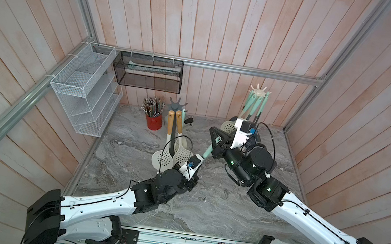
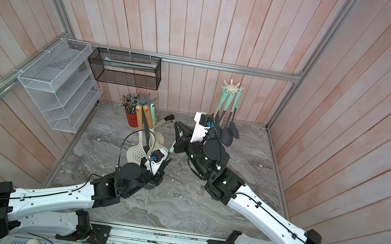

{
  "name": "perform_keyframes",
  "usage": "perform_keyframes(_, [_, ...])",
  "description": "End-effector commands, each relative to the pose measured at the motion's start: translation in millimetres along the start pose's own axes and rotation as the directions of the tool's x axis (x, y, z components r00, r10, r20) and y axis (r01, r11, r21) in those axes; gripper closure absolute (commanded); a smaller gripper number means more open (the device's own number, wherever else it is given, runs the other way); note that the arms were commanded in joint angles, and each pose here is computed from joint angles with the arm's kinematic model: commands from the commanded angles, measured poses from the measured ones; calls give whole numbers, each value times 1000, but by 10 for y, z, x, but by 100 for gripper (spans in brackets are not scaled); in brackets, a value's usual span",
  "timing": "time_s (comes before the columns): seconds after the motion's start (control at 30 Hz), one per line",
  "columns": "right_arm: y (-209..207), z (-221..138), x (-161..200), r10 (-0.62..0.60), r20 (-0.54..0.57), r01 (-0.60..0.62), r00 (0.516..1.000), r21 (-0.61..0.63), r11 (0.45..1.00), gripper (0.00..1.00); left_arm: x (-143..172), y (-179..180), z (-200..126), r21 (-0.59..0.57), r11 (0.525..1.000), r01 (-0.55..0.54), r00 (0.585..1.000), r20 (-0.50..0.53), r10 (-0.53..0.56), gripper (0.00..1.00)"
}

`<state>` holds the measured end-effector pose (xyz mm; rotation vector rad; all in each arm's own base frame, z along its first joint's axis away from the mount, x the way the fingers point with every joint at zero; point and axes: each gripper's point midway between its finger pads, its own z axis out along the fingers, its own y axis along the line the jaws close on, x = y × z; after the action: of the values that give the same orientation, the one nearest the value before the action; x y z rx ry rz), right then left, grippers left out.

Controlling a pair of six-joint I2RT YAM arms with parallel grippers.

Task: Hang the skimmer on the kitchen utensil rack
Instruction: Pick up the skimmer from the center of the board.

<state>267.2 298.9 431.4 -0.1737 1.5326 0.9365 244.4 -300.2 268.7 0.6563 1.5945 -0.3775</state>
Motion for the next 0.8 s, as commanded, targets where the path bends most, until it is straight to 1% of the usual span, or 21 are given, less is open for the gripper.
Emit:
perform_keyframes(0.0, [-17,17,-24,-16,20,16,1000,6,1000,85,-180,66,-80,-12,998,63,997,53,-62,92])
perform_keyframes(0.13, [-4,3,-19,-36,30,36,999,-11,999,59,-137,5,-152,44,997,67,997,33,-68,92])
perform_keyframes(0.23, [8,-14,-60,-56,45,57,997,-18,998,45,-109,19,-220,69,994,79,997,21,-81,92])
perform_keyframes(0.27, [8,-18,-85,-63,50,64,997,-17,998,43,-112,27,-245,78,993,83,996,21,-85,92])
perform_keyframes(0.37, [-46,-15,-157,-76,58,77,995,-6,997,38,-126,92,-331,89,991,99,994,26,-102,92])
perform_keyframes(0.53, [-232,-50,-283,-63,80,62,995,4,998,36,-157,295,-486,77,986,146,988,32,-149,92])
perform_keyframes(0.57, [-272,-60,-300,-62,85,62,994,9,998,36,-157,418,-501,45,987,157,987,35,-158,92])
perform_keyframes(0.6, [-314,-74,-322,-62,89,61,994,15,998,36,-171,468,-532,34,986,162,986,38,-164,92])
perform_keyframes(0.77, [-471,-160,-471,-53,129,52,990,13,999,34,-133,624,-611,-10,986,164,986,25,-164,92])
